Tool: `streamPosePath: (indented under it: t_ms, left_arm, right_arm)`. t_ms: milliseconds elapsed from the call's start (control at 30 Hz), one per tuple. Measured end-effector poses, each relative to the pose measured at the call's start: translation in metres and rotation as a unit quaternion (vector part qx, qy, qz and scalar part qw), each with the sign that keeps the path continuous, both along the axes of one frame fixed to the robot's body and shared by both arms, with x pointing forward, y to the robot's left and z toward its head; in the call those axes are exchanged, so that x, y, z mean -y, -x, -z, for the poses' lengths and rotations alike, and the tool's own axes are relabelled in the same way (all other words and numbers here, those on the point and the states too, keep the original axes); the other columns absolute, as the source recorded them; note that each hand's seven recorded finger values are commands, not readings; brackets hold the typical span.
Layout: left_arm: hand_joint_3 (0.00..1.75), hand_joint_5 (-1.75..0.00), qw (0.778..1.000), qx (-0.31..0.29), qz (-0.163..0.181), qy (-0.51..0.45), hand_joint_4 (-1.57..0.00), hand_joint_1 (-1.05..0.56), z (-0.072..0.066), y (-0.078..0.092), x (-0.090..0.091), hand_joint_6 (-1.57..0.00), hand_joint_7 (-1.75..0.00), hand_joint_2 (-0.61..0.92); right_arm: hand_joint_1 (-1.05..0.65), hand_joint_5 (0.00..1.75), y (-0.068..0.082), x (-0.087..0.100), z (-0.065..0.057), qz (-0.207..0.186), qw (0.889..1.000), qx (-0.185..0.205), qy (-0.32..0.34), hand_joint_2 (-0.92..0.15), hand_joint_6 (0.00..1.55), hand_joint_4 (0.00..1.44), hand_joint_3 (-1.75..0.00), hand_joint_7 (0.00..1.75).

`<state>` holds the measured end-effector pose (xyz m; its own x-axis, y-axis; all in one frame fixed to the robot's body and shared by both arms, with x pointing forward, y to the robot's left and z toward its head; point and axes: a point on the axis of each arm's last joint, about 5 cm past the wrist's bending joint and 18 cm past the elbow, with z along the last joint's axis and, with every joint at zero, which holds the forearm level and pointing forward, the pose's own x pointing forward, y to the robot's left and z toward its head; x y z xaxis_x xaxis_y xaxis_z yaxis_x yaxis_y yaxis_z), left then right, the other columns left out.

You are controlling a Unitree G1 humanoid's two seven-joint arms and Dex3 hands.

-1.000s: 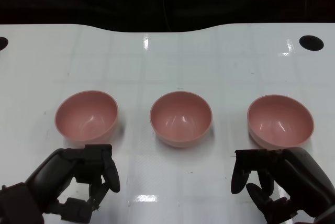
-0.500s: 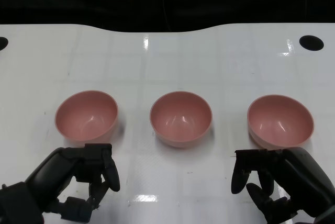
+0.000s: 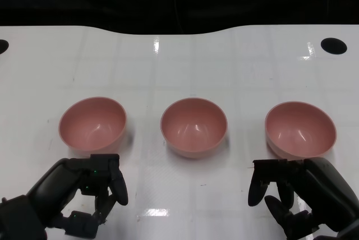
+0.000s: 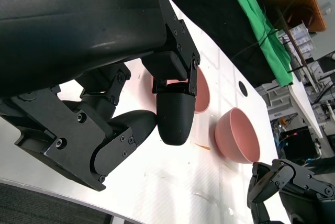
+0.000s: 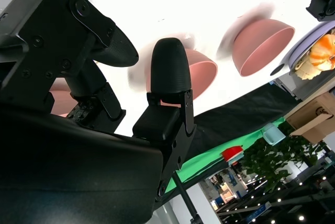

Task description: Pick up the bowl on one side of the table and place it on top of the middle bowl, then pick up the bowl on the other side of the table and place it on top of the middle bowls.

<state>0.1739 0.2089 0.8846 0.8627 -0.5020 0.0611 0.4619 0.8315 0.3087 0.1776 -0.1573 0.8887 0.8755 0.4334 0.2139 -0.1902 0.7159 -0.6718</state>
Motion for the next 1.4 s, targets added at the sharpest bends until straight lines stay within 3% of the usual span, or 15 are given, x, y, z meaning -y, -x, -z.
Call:
streamPosePath:
  t_ms: [67, 100, 167, 267, 300, 333, 433, 533, 700, 933, 1133, 1400]
  left_arm:
    - [1.3, -1.75, 1.0, 0.0, 0.0, 0.0, -0.86, -0.15, 0.0, 0.0, 0.0, -0.75, -1.5, 0.47]
    - [1.3, -1.74, 1.0, 0.0, 0.0, 0.0, -0.85, -0.15, 0.0, 0.0, 0.0, -0.75, -1.5, 0.47]
    - [1.29, -1.74, 1.0, 0.0, 0.0, 0.0, -0.85, -0.14, 0.0, 0.0, 0.0, -0.75, -1.5, 0.48]
    - [1.28, -1.74, 1.0, 0.0, 0.0, 0.0, -0.85, -0.14, 0.0, 0.0, 0.0, -0.75, -1.5, 0.48]
    - [1.28, -1.74, 1.0, 0.0, 0.0, 0.0, -0.85, -0.14, 0.001, 0.0, 0.0, -0.75, -1.49, 0.48]
    - [1.27, -1.74, 1.0, 0.0, 0.0, 0.0, -0.85, -0.15, 0.001, 0.0, 0.0, -0.75, -1.49, 0.49]
    - [1.26, -1.74, 1.0, -0.002, -0.001, 0.0, -0.85, -0.16, 0.002, 0.0, -0.001, -0.75, -1.49, 0.49]
    - [1.26, -1.73, 1.0, -0.003, -0.002, 0.0, -0.85, -0.17, 0.003, 0.0, -0.001, -0.75, -1.49, 0.49]
    - [1.25, -1.73, 1.0, -0.003, -0.002, 0.0, -0.86, -0.15, 0.003, 0.0, -0.002, -0.75, -1.49, 0.49]
    - [1.28, -1.73, 1.0, 0.0, -0.001, 0.004, -0.86, -0.13, 0.001, 0.0, -0.001, -0.75, -1.5, 0.48]
    - [1.28, -1.74, 1.0, 0.001, 0.0, 0.003, -0.86, -0.13, 0.001, 0.0, -0.001, -0.75, -1.49, 0.47]
    - [1.28, -1.74, 1.0, 0.006, 0.006, -0.009, -0.85, -0.13, 0.001, -0.001, 0.001, -0.75, -1.5, 0.48]
  right_arm:
    - [-0.06, 1.74, 0.0, 0.0, 0.0, 0.0, 1.0, 0.0, 0.0, -0.17, 0.87, 0.89, -1.52, 1.21]
    - [-0.09, 1.5, 0.0, 0.0, 0.0, 0.002, 1.0, 0.002, -0.002, -0.26, 0.82, 0.85, -1.31, 1.03]
    - [-0.11, 1.34, -0.001, 0.001, 0.0, 0.009, 1.0, 0.011, -0.008, -0.32, 0.82, 0.84, -1.15, 0.87]
    - [-0.11, 1.3, -0.002, 0.004, -0.002, 0.018, 0.999, 0.023, -0.014, -0.34, 0.83, 0.84, -1.11, 0.83]
    - [-0.16, 1.27, -0.003, 0.004, -0.002, 0.021, 0.999, 0.026, -0.013, -0.41, 0.76, 0.72, -0.96, 0.69]
    - [-0.18, 1.26, -0.003, 0.005, -0.002, 0.024, 0.999, 0.03, -0.01, -0.44, 0.75, 0.68, -0.88, 0.62]
    - [-0.26, 1.05, -0.004, 0.006, -0.004, 0.038, 0.998, 0.041, 0.003, -0.68, 0.67, 0.54, -0.39, 0.38]
    - [-0.32, 0.91, -0.005, 0.008, -0.006, 0.056, 0.997, 0.052, 0.02, -0.8, 0.59, 0.41, -0.16, 0.25]
    - [-0.41, 0.77, -0.007, 0.01, -0.014, 0.091, 0.991, 0.073, 0.058, -0.83, 0.47, 0.26, -0.04, 0.14]
    - [-0.49, 0.8, -0.009, 0.01, -0.024, 0.132, 0.982, 0.087, 0.107, -0.78, 0.39, 0.1, 0.0, 0.06]
    - [-0.57, 0.8, -0.01, 0.013, -0.03, 0.159, 0.973, 0.067, 0.156, -0.79, 0.33, 0.01, 0.0, 0.02]
    - [-0.59, 0.73, -0.013, 0.015, -0.037, 0.171, 0.957, 0.035, 0.232, -0.79, 0.3, 0.0, 0.0, 0.01]
